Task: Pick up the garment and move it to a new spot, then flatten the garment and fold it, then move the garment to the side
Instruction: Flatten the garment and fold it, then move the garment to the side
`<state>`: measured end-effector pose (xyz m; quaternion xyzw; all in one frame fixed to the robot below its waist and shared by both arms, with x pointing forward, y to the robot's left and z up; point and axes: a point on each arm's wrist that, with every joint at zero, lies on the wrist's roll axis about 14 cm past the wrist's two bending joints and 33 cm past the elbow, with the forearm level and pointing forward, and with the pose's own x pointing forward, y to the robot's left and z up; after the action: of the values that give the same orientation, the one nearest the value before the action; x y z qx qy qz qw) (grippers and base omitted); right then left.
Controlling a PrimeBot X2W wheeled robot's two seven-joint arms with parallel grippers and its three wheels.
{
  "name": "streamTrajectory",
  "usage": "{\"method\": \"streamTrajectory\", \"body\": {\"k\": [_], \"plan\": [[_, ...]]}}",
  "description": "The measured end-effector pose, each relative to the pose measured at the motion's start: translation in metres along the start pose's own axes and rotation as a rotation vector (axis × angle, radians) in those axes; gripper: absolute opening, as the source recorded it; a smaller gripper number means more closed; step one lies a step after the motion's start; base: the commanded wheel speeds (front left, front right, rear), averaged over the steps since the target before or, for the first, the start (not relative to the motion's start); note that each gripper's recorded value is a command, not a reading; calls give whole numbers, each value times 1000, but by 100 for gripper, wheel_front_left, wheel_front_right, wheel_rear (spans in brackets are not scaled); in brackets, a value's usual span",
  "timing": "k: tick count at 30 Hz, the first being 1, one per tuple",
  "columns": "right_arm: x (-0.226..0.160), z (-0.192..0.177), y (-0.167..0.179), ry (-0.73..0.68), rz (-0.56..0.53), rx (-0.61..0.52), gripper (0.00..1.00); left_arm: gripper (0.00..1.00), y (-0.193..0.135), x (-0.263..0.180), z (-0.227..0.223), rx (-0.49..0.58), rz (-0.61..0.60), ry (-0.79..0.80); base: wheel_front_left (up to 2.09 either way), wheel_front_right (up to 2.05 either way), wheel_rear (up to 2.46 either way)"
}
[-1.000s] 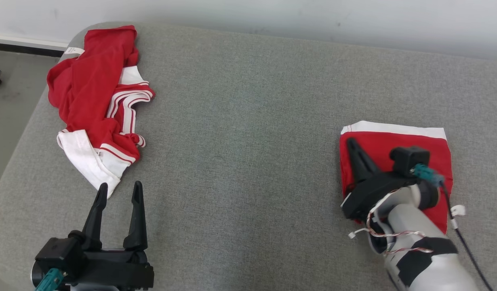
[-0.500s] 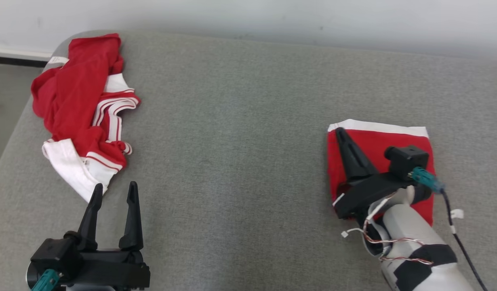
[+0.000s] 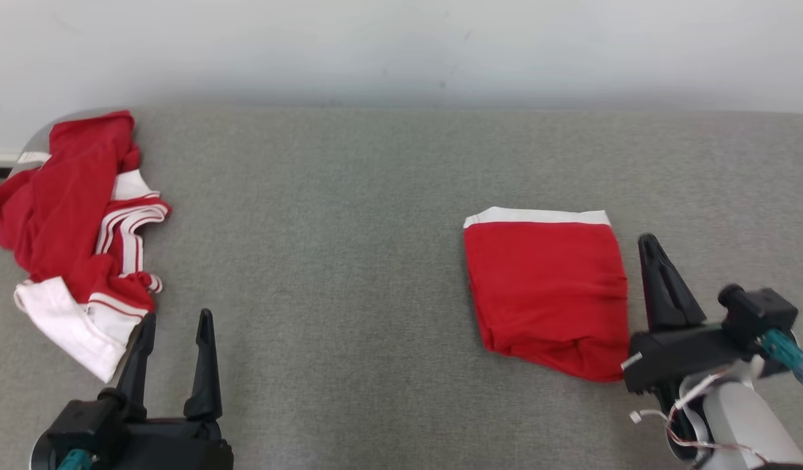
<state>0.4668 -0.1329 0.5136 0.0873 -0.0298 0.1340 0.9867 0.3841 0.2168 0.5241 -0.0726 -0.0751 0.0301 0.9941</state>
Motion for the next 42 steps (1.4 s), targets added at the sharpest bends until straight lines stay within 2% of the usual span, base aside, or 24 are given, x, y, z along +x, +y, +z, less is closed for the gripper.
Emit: {"method": "streamTrajectory", "body": {"k": [5,6,8,9,10,11,12,22,42], "plan": [[-32,6,-21,-12,-69,-25,0,100,-11,-3,1,14,-38,-2,0,0,0],[-44,6,-24,-11,-86,-27,5,100,-16,-4,2,22,-54,-2,0,0,0],[-55,7,-27,-12,-100,-32,27,100,-19,-6,2,23,-66,-2,0,0,0],[-60,7,-29,-13,-107,-35,43,100,-21,-7,3,25,-71,-4,0,0,0],[-64,8,-29,-15,-113,-36,67,100,-22,-7,3,25,-75,-5,0,0,0],[-68,9,-30,-18,-118,-40,97,100,-23,-9,3,24,-79,-4,0,0,0],[-72,10,-31,-21,-123,-43,100,100,-23,-10,2,24,-80,0,0,0,0],[-97,14,-22,-49,-142,-24,100,100,-22,-20,4,32,-80,-1,0,0,0],[-94,-2,-5,-5,-100,-12,100,100,-5,-27,1,67,-44,16,0,0,0]]}}
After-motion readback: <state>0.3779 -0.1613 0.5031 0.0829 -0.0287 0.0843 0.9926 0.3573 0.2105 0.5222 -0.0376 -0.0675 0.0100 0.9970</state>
